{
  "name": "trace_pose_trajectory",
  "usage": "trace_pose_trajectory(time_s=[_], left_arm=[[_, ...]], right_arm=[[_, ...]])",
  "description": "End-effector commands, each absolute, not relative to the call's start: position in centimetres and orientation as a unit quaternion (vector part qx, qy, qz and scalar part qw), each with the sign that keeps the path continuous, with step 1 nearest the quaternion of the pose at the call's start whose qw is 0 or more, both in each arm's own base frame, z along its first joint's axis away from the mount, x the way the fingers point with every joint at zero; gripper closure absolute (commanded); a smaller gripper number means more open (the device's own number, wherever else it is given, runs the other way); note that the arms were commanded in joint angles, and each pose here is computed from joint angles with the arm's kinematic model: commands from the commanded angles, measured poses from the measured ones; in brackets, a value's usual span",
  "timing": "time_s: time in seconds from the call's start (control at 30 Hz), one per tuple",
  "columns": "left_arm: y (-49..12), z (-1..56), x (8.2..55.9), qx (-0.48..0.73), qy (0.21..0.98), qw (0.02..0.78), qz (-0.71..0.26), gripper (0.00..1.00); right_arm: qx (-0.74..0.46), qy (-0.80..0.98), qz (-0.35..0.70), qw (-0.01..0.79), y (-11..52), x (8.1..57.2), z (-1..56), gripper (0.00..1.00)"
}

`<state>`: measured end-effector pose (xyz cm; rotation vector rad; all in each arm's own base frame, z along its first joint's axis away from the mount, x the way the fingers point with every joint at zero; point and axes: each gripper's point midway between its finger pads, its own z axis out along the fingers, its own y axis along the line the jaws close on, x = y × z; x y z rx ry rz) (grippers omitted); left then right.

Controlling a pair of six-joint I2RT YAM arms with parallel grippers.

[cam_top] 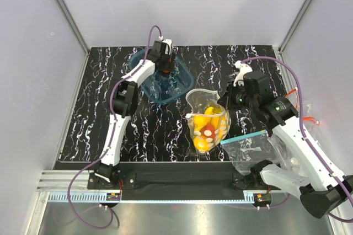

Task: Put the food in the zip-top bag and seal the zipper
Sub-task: Pick up the fake fruit from the bin, then place the fake fruit in the zipper food storage bag.

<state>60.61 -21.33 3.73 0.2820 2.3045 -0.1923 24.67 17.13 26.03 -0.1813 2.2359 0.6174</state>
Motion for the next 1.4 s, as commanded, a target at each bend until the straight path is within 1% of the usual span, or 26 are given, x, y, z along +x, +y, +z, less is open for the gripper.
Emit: trace_pose_trajectory(time_s=[0.0, 0.03, 0.07, 0.1, 0.13, 0.17, 0.27, 0.3, 0.37, 0.4, 0.43, 0.47, 0.5, 0.57, 0.6, 0.67, 0.7, 0.77, 0.8, 0.87, 0.9, 1.0, 1.17, 1.27, 1.33, 1.37], left_arm=[[-21.7, 7.9, 60.5, 0.119, 0.891, 0.426, -0.102, 0.37], [-21.5, 9.6, 60.2, 0.117, 0.886, 0.437, -0.104, 0.41], [-21.4, 9.9, 59.8, 0.119, 0.885, 0.437, -0.106, 0.47], [-21.4, 12.7, 59.6, 0.119, 0.872, 0.460, -0.113, 0.49], [-21.2, 12.1, 58.6, 0.121, 0.876, 0.453, -0.114, 0.51], [-21.1, 13.2, 58.3, 0.122, 0.871, 0.462, -0.117, 0.53], [-20.9, 18.0, 56.1, 0.128, 0.851, 0.492, -0.136, 0.55], [-20.9, 21.3, 55.1, 0.130, 0.835, 0.513, -0.148, 0.55], [-20.9, 22.3, 52.8, 0.128, 0.833, 0.510, -0.170, 0.56], [-21.5, 26.0, 51.2, 0.136, 0.810, 0.535, -0.196, 0.57], [-21.7, 26.9, 50.2, 0.139, 0.804, 0.539, -0.209, 0.57], [-22.0, 26.1, 48.7, 0.139, 0.809, 0.527, -0.221, 0.57], [-22.8, 28.7, 46.8, 0.152, 0.790, 0.545, -0.237, 0.57], [-23.8, 29.7, 44.4, 0.166, 0.781, 0.550, -0.246, 0.58], [-24.8, 30.6, 42.2, 0.179, 0.771, 0.556, -0.254, 0.58], [-25.8, 31.6, 39.9, 0.191, 0.760, 0.561, -0.268, 0.58], [-26.7, 32.3, 37.7, 0.202, 0.751, 0.562, -0.282, 0.58], [-27.6, 32.8, 35.7, 0.212, 0.742, 0.565, -0.292, 0.58], [-28.4, 33.2, 33.9, 0.223, 0.733, 0.571, -0.296, 0.58], [-29.2, 33.5, 32.4, 0.234, 0.724, 0.575, -0.301, 0.59], [-30.3, 33.7, 31.1, 0.247, 0.718, 0.571, -0.313, 0.59], [-32.5, 32.5, 29.2, 0.273, 0.719, 0.549, -0.328, 0.60], [-36.4, 30.8, 27.5, 0.319, 0.717, 0.521, -0.335, 0.60], [-38.8, 28.4, 27.2, 0.345, 0.732, 0.485, -0.331, 0.60], [-39.5, 27.7, 27.0, 0.354, 0.739, 0.468, -0.332, 0.60], [-39.7, 26.4, 26.9, 0.356, 0.752, 0.447, -0.327, 0.60]], right_arm=[[-0.075, 0.870, 0.251, 0.418, 17.4, 25.4, 26.9, 1.00], [-0.073, 0.870, 0.251, 0.418, 17.4, 25.4, 26.9, 1.00], [-0.074, 0.870, 0.251, 0.417, 17.4, 25.4, 26.9, 1.00], [-0.073, 0.871, 0.251, 0.416, 17.4, 25.3, 26.9, 1.00], [-0.074, 0.871, 0.253, 0.415, 17.4, 25.2, 26.9, 1.00], [-0.075, 0.870, 0.255, 0.416, 17.5, 25.2, 27.0, 1.00], [-0.075, 0.867, 0.257, 0.421, 17.4, 25.0, 27.3, 1.00], [-0.073, 0.867, 0.257, 0.421, 17.4, 25.0, 27.3, 1.00], [-0.072, 0.866, 0.254, 0.424, 17.3, 25.1, 27.5, 1.00], [-0.069, 0.866, 0.253, 0.426, 17.2, 25.2, 27.6, 1.00], [-0.068, 0.866, 0.252, 0.427, 17.1, 25.2, 27.6, 1.00], [-0.067, 0.866, 0.252, 0.427, 17.1, 25.3, 27.7, 1.00], [-0.063, 0.867, 0.250, 0.426, 17.0, 25.3, 27.6, 1.00], [-0.060, 0.867, 0.249, 0.427, 17.0, 25.4, 27.7, 1.00], [-0.058, 0.867, 0.248, 0.427, 17.0, 25.4, 27.8, 1.00], [-0.049, 0.869, 0.246, 0.428, 16.8, 25.5, 27.7, 1.00], [-0.045, 0.868, 0.246, 0.429, 16.8, 25.6, 27.8, 1.00], [-0.038, 0.867, 0.247, 0.431, 16.8, 25.7, 27.7, 1.00], [-0.034, 0.865, 0.249, 0.434, 16.8, 25.8, 27.9, 1.00], [-0.030, 0.864, 0.249, 0.437, 16.7, 25.9, 28.0, 1.00], [-0.023, 0.863, 0.248, 0.439, 16.7, 26.0, 28.1, 1.00], [-0.015, 0.861, 0.250, 0.443, 16.6, 26.0, 28.3, 1.00], [-0.006, 0.854, 0.257, 0.451, 16.4, 25.8, 28.6, 1.00], [-0.002, 0.852, 0.259, 0.454, 16.4, 25.7, 28.7, 1.00], [0.003, 0.851, 0.258, 0.457, 16.1, 25.6, 28.7, 1.00], [0.003, 0.850, 0.259, 0.459, 16.1, 25.5, 28.8, 1.00]])
